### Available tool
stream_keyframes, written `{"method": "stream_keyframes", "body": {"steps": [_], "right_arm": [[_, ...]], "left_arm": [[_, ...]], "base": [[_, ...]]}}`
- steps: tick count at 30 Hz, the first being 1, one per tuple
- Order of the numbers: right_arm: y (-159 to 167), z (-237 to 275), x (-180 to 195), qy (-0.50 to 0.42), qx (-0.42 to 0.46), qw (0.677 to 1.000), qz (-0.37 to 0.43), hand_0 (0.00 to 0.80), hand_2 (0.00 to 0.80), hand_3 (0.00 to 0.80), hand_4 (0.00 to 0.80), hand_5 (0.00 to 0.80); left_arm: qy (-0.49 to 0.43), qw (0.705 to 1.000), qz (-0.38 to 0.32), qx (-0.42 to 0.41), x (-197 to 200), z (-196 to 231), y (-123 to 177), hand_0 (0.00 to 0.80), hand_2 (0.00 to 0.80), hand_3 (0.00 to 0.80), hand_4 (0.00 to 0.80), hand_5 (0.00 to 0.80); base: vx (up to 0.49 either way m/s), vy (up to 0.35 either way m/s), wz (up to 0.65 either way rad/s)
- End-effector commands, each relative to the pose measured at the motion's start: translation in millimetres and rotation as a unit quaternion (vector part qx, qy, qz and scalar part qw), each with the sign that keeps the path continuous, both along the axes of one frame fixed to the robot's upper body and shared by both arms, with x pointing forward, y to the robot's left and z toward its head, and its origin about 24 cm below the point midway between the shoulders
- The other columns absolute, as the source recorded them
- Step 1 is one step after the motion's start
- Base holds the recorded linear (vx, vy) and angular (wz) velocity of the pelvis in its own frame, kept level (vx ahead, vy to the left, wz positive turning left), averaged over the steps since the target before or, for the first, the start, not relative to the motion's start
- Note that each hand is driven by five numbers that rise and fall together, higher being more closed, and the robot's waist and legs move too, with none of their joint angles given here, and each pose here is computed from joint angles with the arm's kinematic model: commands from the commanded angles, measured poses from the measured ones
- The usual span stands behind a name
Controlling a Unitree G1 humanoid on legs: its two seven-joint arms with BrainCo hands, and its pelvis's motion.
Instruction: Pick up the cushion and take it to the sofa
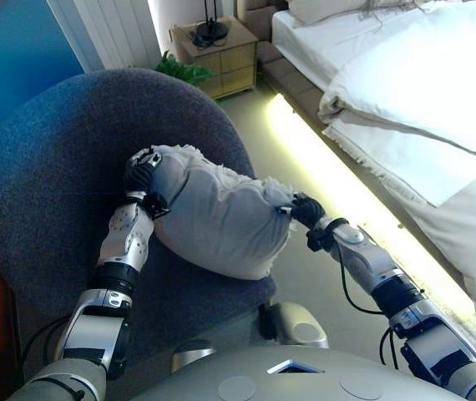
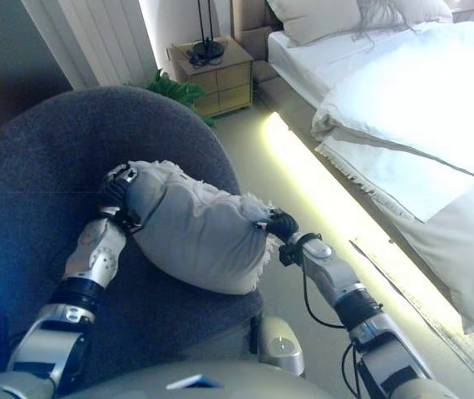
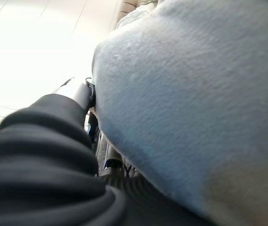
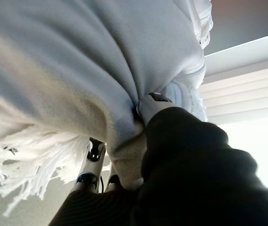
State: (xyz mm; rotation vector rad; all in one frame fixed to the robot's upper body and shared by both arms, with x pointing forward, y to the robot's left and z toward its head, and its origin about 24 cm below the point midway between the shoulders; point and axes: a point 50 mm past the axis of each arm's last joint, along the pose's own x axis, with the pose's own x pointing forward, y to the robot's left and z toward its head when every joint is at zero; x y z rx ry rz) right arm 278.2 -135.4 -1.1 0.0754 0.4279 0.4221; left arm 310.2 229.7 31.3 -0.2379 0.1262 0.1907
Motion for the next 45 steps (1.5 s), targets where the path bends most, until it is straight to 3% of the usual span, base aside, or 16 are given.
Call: {"method": "stream_keyframes", "body": {"steps": [1, 15, 25, 38, 45], "right_arm": [[55, 54, 20, -0.092, 0.117, 0.988, 0.048, 0.8, 0.8, 0.8, 0.8, 0.8], [70, 93, 47, -0.149, 0.097, 0.982, 0.06, 0.8, 0.8, 0.8, 0.8, 0.8], [56, 123, 55, -0.212, 0.095, 0.972, 0.04, 0.8, 0.8, 0.8, 0.8, 0.8], [67, 144, 71, -0.217, 0.097, 0.97, 0.061, 0.8, 0.8, 0.8, 0.8, 0.8], [69, 156, 83, -0.222, 0.085, 0.971, 0.024, 0.8, 0.8, 0.8, 0.8, 0.8]], "left_arm": [[-0.102, 0.992, -0.077, 0.0, 24, 42, -41, 0.8, 0.8, 0.8, 0.8, 0.8], [-0.141, 0.989, -0.048, 0.02, 60, 87, -38, 0.8, 0.8, 0.8, 0.8, 0.8], [-0.201, 0.976, -0.074, 0.02, 68, 119, -64, 0.8, 0.8, 0.8, 0.8, 0.8], [-0.203, 0.974, -0.065, 0.073, 83, 149, -64, 0.8, 0.8, 0.8, 0.8, 0.8], [-0.208, 0.971, -0.067, 0.097, 94, 172, -64, 0.8, 0.8, 0.8, 0.8, 0.8]], "base": [[0.151, -0.098, 0.04], [-0.039, -0.053, 0.07], [-0.086, -0.004, 0.24], [-0.005, -0.005, -0.02], [0.063, -0.019, -0.03]]}}
